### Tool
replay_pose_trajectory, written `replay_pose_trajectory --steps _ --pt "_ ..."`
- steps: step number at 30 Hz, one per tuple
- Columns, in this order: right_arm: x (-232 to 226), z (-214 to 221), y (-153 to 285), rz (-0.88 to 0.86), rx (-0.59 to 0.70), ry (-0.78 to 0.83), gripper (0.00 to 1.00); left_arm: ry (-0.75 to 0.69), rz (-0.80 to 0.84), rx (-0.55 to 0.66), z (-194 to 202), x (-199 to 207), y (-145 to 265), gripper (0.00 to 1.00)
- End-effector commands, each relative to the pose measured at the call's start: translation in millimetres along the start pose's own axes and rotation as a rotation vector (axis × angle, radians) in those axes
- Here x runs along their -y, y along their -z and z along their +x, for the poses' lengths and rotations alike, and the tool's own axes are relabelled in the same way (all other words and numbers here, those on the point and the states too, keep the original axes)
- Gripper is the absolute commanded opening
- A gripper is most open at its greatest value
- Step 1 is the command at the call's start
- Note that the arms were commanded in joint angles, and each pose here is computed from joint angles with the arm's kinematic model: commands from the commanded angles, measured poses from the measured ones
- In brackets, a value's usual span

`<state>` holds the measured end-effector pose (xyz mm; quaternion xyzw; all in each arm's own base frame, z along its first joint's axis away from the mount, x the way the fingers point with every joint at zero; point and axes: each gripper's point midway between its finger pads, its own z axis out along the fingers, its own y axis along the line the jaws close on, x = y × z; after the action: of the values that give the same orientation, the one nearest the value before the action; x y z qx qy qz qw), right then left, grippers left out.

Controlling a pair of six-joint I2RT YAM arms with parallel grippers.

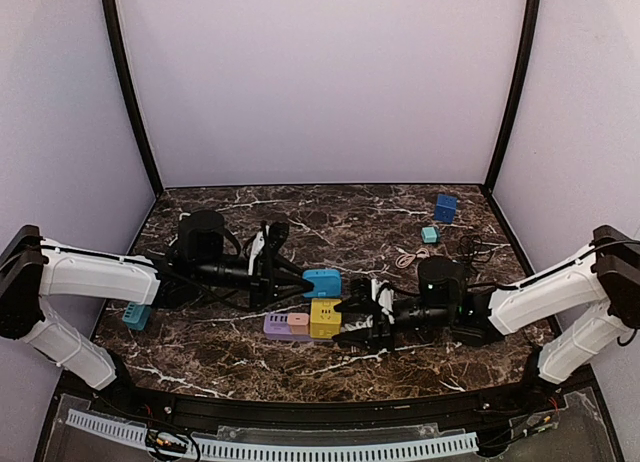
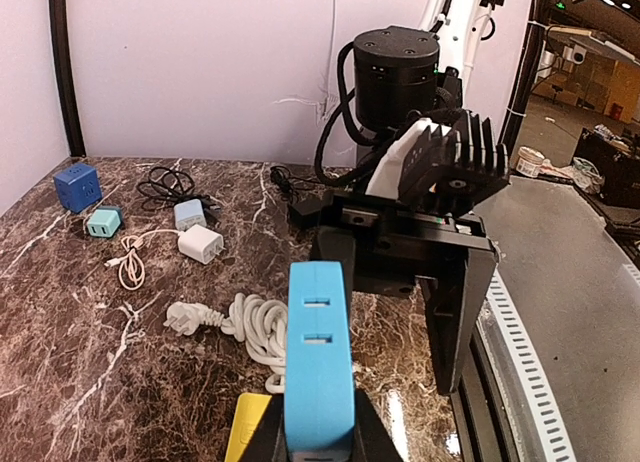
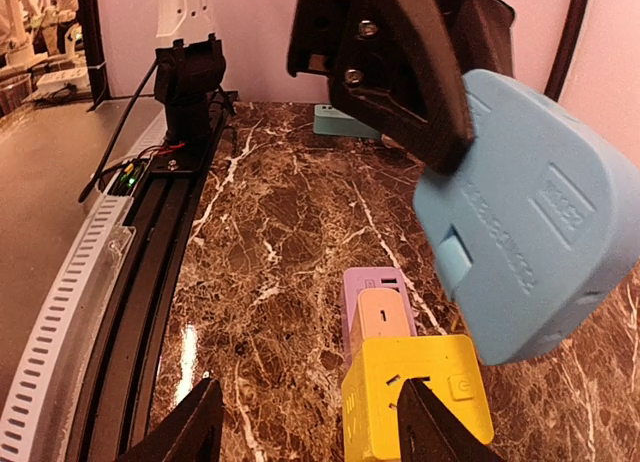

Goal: Insert the plug
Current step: Adjust the plug.

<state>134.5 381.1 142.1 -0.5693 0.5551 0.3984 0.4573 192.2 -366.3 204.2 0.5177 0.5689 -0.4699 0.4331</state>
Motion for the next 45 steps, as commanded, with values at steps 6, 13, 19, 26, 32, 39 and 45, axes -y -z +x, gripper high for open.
replay_pose_trajectory --steps 6,13,19,26,32,39,45 --pt "35 -47 -7 0.041 0.14 0.018 0.74 -0.053 0.004 0.058 -20 5 4 0.01" --pt "35 -56 -20 -0.012 0.179 0.003 0.43 -0.059 0.004 0.061 -19 6 4 0.01" --pt "32 -49 -25 -0.036 0.15 -0.033 0.25 -0.064 0.003 0.067 -20 6 5 0.01" --pt "37 -37 -26 0.007 0.128 -0.073 0.25 -0.085 -0.002 0.073 -21 6 5 0.01" --pt "36 -41 -24 0.006 0.128 -0.081 0.0 -0.097 -0.001 0.071 -19 6 6 0.01" --pt "33 -36 -18 0.013 0.117 -0.098 0.21 -0.097 -0.001 0.069 -18 7 6 0.01" --pt "38 -43 7 0.068 0.118 -0.082 0.71 -0.115 0.011 0.057 -17 12 8 0.01"
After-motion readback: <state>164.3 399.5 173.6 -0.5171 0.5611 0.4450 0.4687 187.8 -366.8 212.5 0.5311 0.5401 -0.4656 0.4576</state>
